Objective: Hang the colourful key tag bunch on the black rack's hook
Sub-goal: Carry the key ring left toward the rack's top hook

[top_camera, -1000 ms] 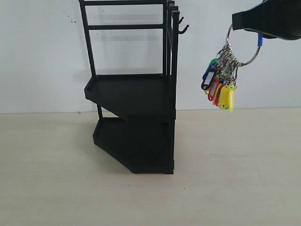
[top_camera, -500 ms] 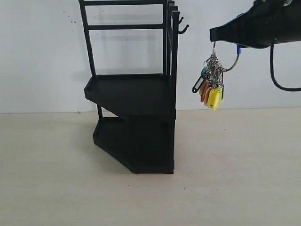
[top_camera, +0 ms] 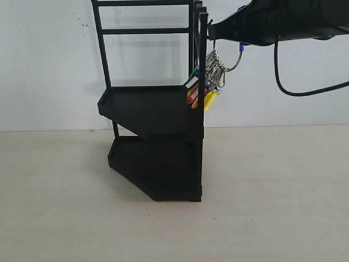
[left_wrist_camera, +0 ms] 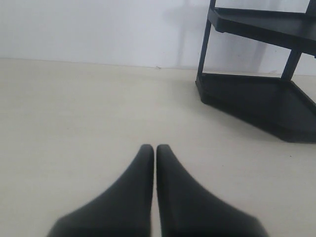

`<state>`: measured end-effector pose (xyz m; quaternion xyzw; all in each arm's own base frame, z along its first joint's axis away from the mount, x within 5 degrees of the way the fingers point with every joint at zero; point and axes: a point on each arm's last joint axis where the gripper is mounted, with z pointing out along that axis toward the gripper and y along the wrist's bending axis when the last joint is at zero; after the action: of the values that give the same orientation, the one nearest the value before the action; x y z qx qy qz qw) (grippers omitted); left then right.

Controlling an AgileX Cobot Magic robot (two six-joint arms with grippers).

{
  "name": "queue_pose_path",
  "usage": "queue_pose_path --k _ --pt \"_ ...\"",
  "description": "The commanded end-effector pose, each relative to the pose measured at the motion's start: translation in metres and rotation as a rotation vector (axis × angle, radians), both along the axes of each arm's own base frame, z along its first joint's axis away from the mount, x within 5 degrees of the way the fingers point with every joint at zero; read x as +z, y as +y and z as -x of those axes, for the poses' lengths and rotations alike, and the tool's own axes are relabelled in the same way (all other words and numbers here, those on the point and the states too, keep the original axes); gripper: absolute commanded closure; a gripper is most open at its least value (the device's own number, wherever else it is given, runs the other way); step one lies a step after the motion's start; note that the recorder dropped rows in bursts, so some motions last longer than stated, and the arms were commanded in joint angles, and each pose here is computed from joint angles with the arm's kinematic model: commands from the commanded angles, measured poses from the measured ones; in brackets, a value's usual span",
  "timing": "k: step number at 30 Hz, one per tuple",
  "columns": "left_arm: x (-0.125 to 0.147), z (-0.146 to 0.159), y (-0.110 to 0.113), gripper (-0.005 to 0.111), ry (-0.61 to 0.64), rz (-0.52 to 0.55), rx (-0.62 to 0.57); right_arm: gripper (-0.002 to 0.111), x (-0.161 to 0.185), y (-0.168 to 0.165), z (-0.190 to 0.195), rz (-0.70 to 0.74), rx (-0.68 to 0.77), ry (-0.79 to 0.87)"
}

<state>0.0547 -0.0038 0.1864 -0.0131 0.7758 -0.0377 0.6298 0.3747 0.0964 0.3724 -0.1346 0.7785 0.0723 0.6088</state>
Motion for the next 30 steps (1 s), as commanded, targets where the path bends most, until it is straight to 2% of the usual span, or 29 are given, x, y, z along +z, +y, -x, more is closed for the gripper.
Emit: queue_pose_path --k 1,7,13,30 --pt "0.001 0.0 0.0 0.102 -0.011 -0.008 0.0 0.108 0.005 0.0 0.001 0.007 0.003 -0.019" --pt "0.001 0.0 0.0 0.102 -0.011 -0.008 0.0 0.108 0.006 0.001 0.002 -0.025 0.0 -0.004" --pt "0.001 0.0 0.0 0.102 -0.011 -0.008 0.0 0.108 0.013 0.017 0.011 0.0 0.053 -0.033" --pt "0.001 0.0 0.0 0.102 -0.011 -0.008 0.0 0.108 0.012 0.017 0.015 0.027 0.073 -0.006"
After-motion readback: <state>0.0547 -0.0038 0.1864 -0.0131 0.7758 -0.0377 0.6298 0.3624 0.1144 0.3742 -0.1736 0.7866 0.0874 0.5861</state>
